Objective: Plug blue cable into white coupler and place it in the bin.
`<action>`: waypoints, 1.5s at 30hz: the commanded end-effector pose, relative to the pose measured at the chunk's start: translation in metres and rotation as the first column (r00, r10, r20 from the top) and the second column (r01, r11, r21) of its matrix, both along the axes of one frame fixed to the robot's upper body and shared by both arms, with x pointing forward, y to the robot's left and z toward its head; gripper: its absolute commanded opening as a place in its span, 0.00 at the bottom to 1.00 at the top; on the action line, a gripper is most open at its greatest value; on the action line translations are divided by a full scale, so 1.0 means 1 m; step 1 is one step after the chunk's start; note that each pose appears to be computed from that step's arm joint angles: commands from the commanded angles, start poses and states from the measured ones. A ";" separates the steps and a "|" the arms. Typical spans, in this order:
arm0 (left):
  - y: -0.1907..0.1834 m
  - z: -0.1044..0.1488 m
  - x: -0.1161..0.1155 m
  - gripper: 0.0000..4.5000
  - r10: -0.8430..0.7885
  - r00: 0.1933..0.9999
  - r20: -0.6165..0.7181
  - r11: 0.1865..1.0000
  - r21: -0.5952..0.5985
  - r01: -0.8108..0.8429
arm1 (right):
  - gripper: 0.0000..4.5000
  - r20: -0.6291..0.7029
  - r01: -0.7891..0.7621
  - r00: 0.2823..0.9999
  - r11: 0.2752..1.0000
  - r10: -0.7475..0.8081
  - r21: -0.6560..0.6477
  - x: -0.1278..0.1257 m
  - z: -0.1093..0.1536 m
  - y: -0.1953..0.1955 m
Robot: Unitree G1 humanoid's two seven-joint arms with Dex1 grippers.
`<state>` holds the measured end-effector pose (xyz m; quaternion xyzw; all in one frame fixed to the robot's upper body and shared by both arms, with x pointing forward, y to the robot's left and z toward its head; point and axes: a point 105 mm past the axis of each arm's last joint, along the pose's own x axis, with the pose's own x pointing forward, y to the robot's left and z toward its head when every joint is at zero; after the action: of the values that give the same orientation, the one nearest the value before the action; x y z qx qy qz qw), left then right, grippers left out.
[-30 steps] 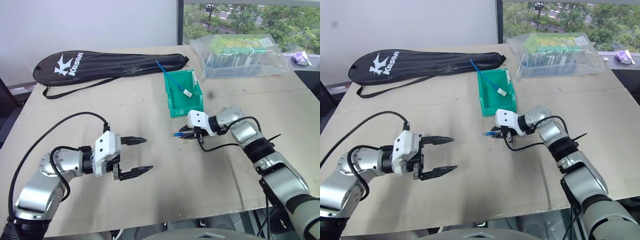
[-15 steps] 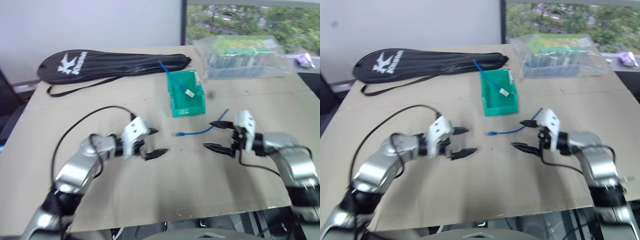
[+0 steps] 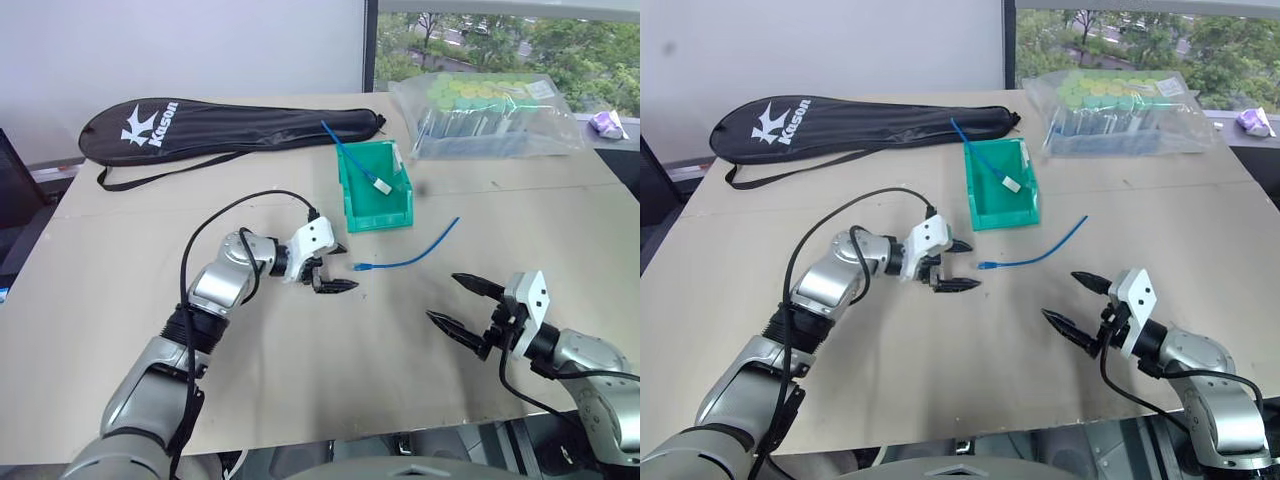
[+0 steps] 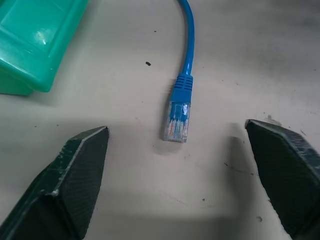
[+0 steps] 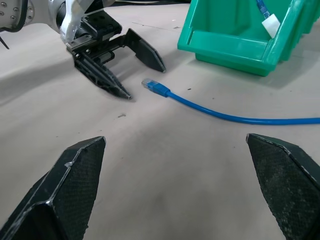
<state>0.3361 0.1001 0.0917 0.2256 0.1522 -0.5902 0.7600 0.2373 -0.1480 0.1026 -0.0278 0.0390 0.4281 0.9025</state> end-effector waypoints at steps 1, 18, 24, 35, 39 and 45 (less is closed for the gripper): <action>0.000 -0.012 -0.007 0.50 -0.051 0.998 -0.032 0.998 0.046 0.053 | 1.00 0.048 -0.009 0.999 1.000 0.009 -0.010 -0.002 0.006 0.001; -0.031 0.030 -0.026 0.01 -0.078 0.949 -0.306 0.938 -0.344 -0.034 | 1.00 -0.216 -0.058 0.966 0.933 0.142 0.355 -0.017 0.008 0.026; -0.041 0.043 -0.053 0.01 -0.206 0.808 -0.552 0.868 -0.484 -0.109 | 1.00 -0.316 -0.011 0.919 0.817 0.236 0.577 -0.015 0.015 0.046; -0.053 0.054 -0.067 0.01 -0.288 0.722 -0.629 0.826 -0.545 -0.145 | 1.00 -0.301 0.025 0.920 0.730 0.251 0.683 -0.001 0.036 0.059; -0.055 0.052 -0.069 0.00 -0.290 0.717 -0.633 0.829 -0.541 -0.142 | 0.88 -0.284 0.035 0.928 0.705 0.240 0.709 0.003 0.043 0.061; -0.057 0.051 -0.068 0.00 -0.287 0.718 -0.634 0.828 -0.541 -0.146 | 0.24 -0.278 0.036 0.930 0.692 0.241 0.721 0.003 0.046 0.062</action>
<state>0.2707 0.0464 0.1372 -0.2404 0.2491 -0.6700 0.6567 0.2451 -0.0885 0.1353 0.3969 0.0514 0.4386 0.8046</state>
